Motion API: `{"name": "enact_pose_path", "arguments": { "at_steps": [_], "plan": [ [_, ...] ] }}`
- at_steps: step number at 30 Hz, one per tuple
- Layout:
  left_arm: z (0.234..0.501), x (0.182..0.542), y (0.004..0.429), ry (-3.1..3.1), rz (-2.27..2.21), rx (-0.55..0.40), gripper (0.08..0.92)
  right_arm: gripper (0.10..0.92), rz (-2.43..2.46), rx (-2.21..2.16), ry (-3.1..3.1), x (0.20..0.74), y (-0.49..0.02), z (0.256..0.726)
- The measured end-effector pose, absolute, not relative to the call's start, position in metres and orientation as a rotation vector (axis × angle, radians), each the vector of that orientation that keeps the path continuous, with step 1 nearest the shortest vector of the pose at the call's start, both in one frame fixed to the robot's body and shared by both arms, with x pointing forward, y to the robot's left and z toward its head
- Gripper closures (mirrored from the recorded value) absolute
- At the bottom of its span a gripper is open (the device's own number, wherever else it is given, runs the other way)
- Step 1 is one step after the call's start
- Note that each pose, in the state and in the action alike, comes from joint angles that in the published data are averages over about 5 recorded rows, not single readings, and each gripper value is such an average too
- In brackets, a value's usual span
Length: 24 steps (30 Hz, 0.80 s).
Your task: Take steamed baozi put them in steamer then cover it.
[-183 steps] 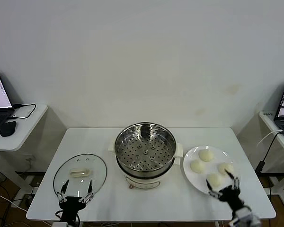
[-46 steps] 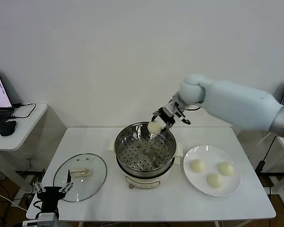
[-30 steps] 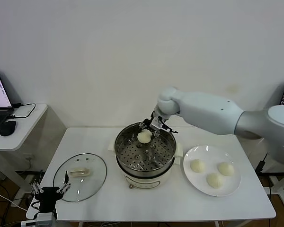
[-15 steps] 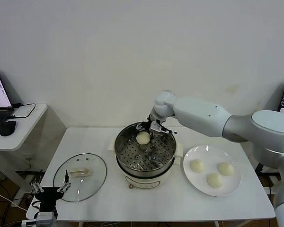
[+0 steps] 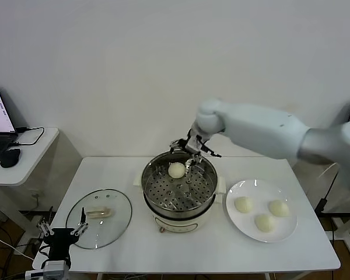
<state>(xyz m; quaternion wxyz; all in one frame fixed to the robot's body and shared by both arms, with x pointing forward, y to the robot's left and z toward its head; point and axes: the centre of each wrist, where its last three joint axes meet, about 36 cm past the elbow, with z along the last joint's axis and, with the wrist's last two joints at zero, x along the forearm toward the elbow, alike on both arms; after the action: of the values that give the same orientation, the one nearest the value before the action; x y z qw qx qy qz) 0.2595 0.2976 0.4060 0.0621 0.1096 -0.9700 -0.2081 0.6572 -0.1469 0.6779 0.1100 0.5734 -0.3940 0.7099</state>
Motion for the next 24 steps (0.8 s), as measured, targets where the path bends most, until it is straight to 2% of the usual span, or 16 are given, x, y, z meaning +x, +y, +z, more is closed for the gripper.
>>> {"name": "enact_pose_path", "arguments": {
  "at_steps": [11, 17, 24],
  "plan": [
    [0.411, 0.261, 0.295, -2.952, -0.639, 0.290, 0.177, 0.200, 1.763, 1.461, -1.348, 0.600, -0.255, 0.690],
    [0.410, 0.262, 0.298, -2.946, -0.646, 0.285, 0.177, 0.200, 1.652, 1.387, -1.369, 0.578, -0.307, 0.669],
    [0.409, 0.263, 0.303, -2.941, -0.647, 0.303, 0.177, 0.200, 1.573, 1.355, -1.340, 0.563, -0.341, 0.628]
  ]
}}
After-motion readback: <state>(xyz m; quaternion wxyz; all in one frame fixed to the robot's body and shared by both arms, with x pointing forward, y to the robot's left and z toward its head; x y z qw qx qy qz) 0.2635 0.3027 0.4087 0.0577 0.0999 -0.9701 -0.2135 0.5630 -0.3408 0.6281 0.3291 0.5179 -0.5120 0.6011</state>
